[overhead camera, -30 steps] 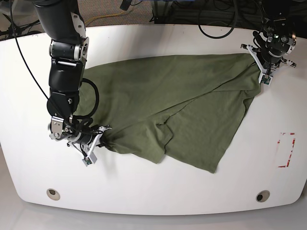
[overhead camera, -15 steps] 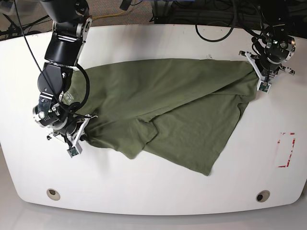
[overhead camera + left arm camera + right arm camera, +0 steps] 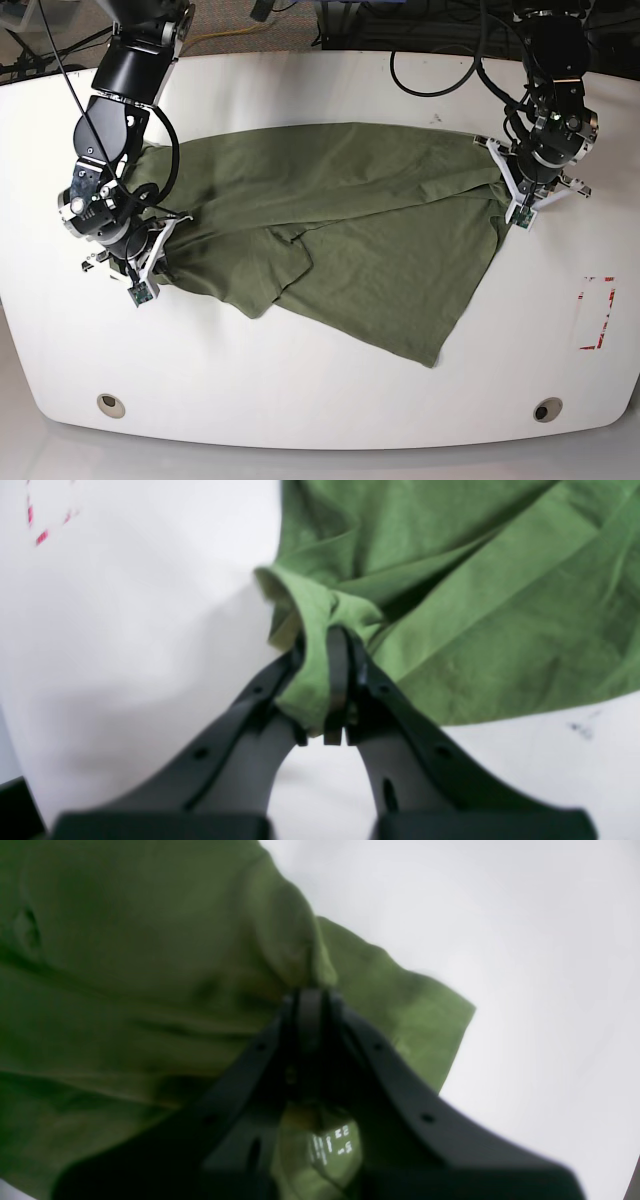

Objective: Fold the T-shirt properly
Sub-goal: 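Lift the shirt with both grippers and shake it out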

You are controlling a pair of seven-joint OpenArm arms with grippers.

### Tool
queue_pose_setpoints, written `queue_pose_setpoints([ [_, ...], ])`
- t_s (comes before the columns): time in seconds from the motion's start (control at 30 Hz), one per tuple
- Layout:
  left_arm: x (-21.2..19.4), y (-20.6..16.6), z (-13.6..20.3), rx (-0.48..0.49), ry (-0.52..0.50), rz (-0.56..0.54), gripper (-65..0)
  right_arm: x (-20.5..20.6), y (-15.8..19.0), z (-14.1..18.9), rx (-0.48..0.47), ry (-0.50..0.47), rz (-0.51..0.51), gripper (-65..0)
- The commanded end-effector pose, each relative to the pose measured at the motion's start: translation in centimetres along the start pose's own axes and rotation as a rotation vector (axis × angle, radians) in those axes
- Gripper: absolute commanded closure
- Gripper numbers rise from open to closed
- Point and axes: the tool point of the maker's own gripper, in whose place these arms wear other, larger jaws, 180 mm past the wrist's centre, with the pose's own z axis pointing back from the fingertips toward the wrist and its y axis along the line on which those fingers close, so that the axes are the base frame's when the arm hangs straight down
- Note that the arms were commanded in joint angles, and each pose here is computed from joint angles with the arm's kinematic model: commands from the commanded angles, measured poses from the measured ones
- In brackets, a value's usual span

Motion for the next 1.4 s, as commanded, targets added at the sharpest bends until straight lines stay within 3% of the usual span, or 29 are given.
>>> queue_pose_setpoints([
  [0.0, 4.2, 1.3, 0.3, 0.034, -0.087, -0.011, -1.5, 4.4, -2.3, 1.1, -0.054, -0.105, 0.018, 0.0],
  [0.37, 16.1, 5.2, 2.6, 0.119, -0.301, 0.053, -1.5, 12.9, -9.3, 2.7, -0.141, -0.223, 0.018, 0.0],
  [0.53, 20.4, 7.7, 4.8, 0.174, -0.391, 0.063, -1.5, 18.2, -12.7, 5.0, -0.187, -0.309, 0.012, 0.0],
  [0.8, 27.3, 13.5, 11.3, 0.379, -0.56, 0.071, -1.5, 27.9, -14.5, 10.6, -0.273, -0.418, 0.169, 0.0],
  [0.97, 30.5, 17.7, 16.8, 0.497, -0.678, 0.078, -1.5, 32.5, -15.6, 15.2, -0.338, -0.491, 0.2, 0.0],
  [1.17, 32.8, 20.3, 21.7, 0.56, -0.789, 0.065, -1.7, 34.7, -16.0, 20.2, -0.426, -0.554, 0.228, 0.0],
  [1.23, 32.9, 19.9, 21.6, 0.538, -0.8, 0.059, -1.7, 34.3, -15.7, 21.3, -0.462, -0.554, 0.242, 0.0],
  [1.37, 31.7, 18.6, 19.2, 0.483, -0.758, 0.047, -1.7, 31.8, -14.2, 20.3, -0.484, -0.511, 0.277, 0.0],
])
